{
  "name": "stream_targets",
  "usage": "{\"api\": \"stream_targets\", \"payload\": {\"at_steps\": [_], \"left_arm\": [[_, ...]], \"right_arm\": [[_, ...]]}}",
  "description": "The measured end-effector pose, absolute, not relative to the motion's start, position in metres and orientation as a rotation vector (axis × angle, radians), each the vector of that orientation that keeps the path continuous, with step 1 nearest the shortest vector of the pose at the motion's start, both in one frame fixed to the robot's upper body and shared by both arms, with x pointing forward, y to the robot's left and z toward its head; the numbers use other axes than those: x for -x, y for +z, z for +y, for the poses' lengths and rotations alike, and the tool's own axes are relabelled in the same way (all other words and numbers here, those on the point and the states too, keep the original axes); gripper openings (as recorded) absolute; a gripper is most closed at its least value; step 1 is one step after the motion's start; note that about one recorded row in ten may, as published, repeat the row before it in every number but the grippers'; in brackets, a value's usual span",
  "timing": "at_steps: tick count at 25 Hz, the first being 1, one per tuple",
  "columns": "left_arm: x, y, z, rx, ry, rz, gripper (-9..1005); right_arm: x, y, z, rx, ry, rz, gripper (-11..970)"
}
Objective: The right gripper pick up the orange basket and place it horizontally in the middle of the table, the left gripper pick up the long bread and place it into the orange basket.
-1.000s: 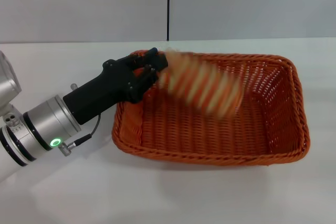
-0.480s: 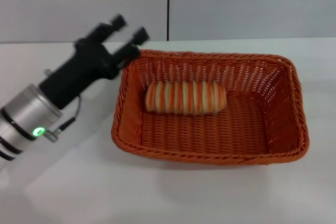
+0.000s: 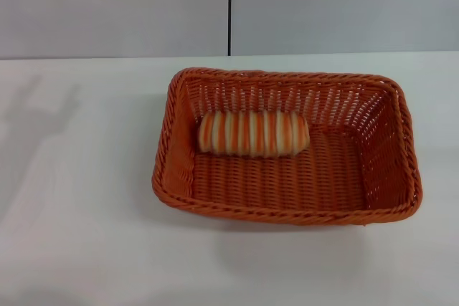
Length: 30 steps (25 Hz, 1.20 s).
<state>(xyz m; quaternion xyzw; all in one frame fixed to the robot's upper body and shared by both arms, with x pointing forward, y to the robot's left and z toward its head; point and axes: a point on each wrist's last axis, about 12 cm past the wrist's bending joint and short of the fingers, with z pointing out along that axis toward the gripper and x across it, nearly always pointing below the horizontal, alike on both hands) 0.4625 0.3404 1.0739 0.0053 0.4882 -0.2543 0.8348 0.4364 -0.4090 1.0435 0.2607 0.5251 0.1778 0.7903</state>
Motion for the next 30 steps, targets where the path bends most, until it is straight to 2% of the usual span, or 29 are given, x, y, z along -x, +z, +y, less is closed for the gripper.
{"api": "stream_targets", "payload": {"at_steps": [4,9,30], "left_arm": [[-0.450,1.075,0.355,0.069,-0.394,0.965,813],[-0.442,1.071,0.354,0.104,-0.305,0.942,813],[-0.428,1.066,0.361,0.127,-0.263,0.959,813]], "right_arm": [[-0.431,1.046,-0.416,-0.580,0.347,1.097,628],[-0.431,1.048,-0.419,-0.588,0.333,1.080,628],[-0.423,1.048,-0.429,-0.624,0.285,1.059,627]]}}
